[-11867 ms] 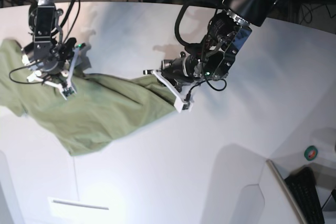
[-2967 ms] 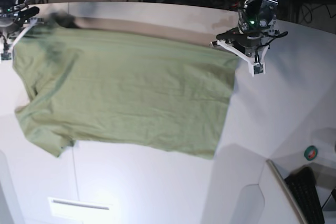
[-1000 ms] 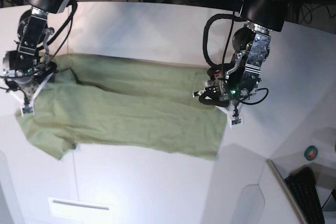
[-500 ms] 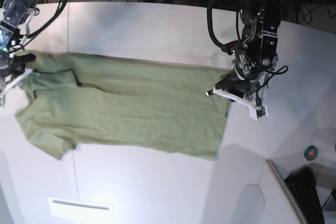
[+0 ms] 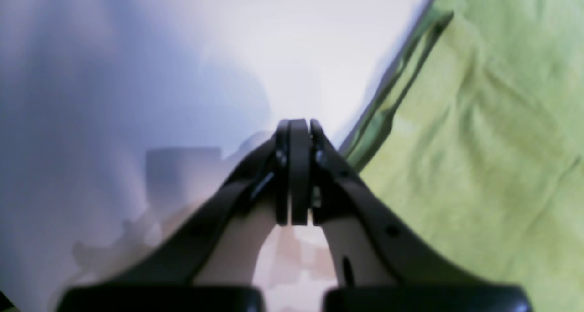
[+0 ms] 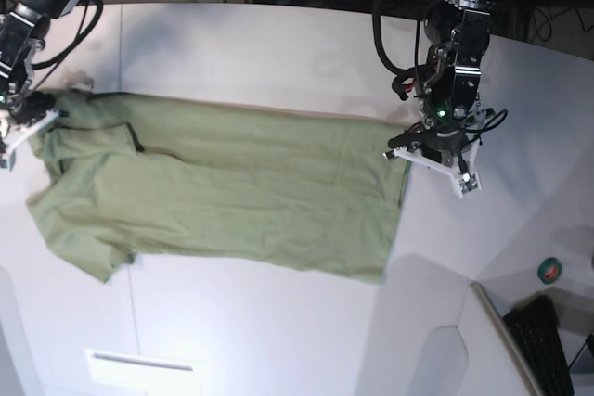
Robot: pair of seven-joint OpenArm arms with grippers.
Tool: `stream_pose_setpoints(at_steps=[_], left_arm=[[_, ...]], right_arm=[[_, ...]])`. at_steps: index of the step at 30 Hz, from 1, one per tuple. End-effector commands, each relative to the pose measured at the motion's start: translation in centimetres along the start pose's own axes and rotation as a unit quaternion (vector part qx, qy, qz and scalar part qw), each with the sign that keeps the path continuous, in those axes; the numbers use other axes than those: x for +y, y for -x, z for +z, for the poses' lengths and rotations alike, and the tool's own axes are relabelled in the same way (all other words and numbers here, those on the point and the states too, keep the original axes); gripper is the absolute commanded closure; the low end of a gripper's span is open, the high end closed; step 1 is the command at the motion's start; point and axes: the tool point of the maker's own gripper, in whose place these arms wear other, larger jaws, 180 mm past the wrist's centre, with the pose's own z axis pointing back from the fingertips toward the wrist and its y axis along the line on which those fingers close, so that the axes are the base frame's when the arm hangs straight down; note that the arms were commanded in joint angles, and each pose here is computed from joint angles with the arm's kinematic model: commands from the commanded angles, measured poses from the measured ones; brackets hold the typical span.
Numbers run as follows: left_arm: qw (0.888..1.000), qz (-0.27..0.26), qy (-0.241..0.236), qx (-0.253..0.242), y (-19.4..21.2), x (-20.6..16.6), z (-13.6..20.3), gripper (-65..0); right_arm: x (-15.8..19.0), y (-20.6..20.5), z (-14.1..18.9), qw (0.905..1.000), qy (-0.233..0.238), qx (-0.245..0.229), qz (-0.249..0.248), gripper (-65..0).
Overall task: Layout the t-shirt on the table in an organized manner, then fold the t-shirt properly
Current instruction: 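Grasp the shirt edge again with both grippers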
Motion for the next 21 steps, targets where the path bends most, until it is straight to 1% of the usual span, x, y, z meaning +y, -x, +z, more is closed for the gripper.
stream_pose_setpoints(at_steps=[1,4,6,8,10,12,15,18,21], left_arm=[[1.0,-0.001,0.007,-0.029,-2.0,-0.6,0.2,0.0],[1.0,0.003,0.002,-0.013,-1.5,-1.1,-0.9,0.0],[1.0,0.001,-0.008,0.008,-0.5,-1.1,-2.2,0.0],[0.999,-0.006,-0.023,0.026,0.9,-0.4,-3.2,0.0],[0.999,-0.014,-0.036,0.025,1.9,0.5,-3.7,0.0],[0.998,-0.018,-0.046,0.035,3.4,1.6,-3.6,0.0],[0.998,-0.023,-0.049,0.043,4.8,2.3,-3.1,0.0],[0.998,-0.024,-0.048,0.045,5.5,2.5,-2.6,0.0],[0.998,-0.021,-0.042,0.035,4.8,2.2,-2.2,0.0]], right_arm=[[-0.6,-1.4,0.2,0.9998,0.007,-0.02,-0.002,0.0],[0.1,-1.1,-0.3,0.9999,-0.003,-0.011,-0.006,0.0],[0.7,-0.6,-1.2,0.9998,-0.012,0.004,-0.012,0.0],[0.3,-0.7,-1.7,0.9998,-0.013,0.006,-0.017,0.0],[0.1,-0.2,-2.1,0.9997,-0.013,0.014,-0.016,0.0],[0.2,0.6,-2.4,0.9994,-0.012,0.025,-0.022,0.0],[-2.1,1.8,-2.5,0.9962,0.029,0.034,-0.075,0.0],[-2.3,2.1,-2.3,0.9958,0.035,0.036,-0.076,0.0],[-2.8,2.0,-2.2,0.9952,0.041,0.034,-0.082,0.0]])
